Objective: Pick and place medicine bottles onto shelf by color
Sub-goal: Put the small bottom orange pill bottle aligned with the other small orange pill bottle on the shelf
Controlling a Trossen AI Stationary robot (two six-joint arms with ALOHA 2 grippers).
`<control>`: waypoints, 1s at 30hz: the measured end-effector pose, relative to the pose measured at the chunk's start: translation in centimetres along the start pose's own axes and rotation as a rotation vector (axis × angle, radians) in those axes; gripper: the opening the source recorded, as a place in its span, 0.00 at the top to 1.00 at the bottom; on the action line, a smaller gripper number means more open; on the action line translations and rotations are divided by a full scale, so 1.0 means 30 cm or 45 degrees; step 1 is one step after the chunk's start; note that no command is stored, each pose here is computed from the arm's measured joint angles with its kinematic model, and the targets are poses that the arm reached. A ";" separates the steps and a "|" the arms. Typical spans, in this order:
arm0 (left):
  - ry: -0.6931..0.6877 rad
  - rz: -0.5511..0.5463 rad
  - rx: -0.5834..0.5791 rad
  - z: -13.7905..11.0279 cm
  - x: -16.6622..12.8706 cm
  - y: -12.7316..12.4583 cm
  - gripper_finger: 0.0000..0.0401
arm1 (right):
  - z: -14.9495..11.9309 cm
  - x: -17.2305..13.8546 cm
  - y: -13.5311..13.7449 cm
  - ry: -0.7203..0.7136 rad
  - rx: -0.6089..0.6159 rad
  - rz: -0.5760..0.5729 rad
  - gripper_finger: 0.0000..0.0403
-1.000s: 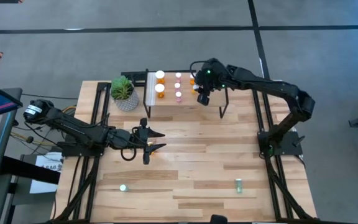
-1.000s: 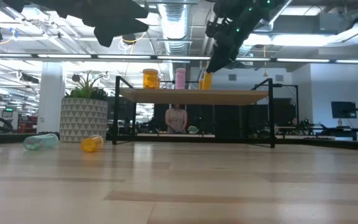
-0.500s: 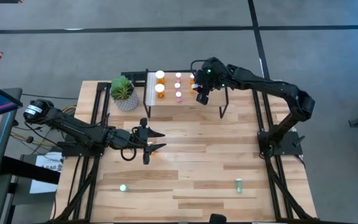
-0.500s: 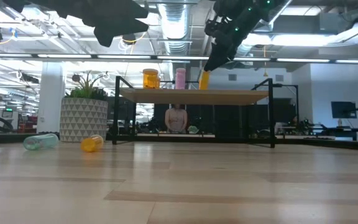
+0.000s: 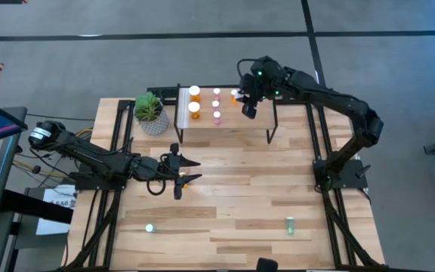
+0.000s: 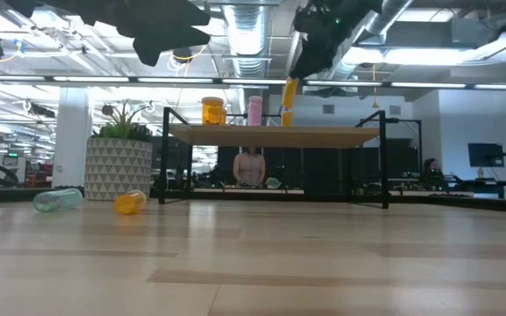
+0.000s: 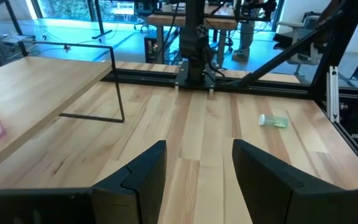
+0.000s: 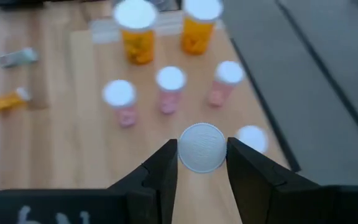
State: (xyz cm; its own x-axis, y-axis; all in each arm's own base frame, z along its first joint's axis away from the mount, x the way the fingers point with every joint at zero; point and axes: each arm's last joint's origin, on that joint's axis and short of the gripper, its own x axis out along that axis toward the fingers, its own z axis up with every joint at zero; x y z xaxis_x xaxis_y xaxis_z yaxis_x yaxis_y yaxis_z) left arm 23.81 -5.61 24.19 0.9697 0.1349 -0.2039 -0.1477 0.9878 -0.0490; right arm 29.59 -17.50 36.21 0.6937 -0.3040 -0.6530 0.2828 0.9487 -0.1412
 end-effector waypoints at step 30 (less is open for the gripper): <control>0.035 0.008 -0.023 -0.008 0.003 0.009 0.57 | 0.055 0.098 -0.001 0.306 0.039 0.138 0.63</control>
State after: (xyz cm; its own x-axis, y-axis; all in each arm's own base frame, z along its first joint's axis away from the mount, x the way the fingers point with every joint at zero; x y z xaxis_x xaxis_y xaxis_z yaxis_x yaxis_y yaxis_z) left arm 23.82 -5.35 23.93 0.9629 0.1388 -0.2313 -0.1576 0.9854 -0.0648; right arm 32.71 -18.57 35.52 0.5449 -0.1676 -0.8216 0.2376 0.9705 -0.0404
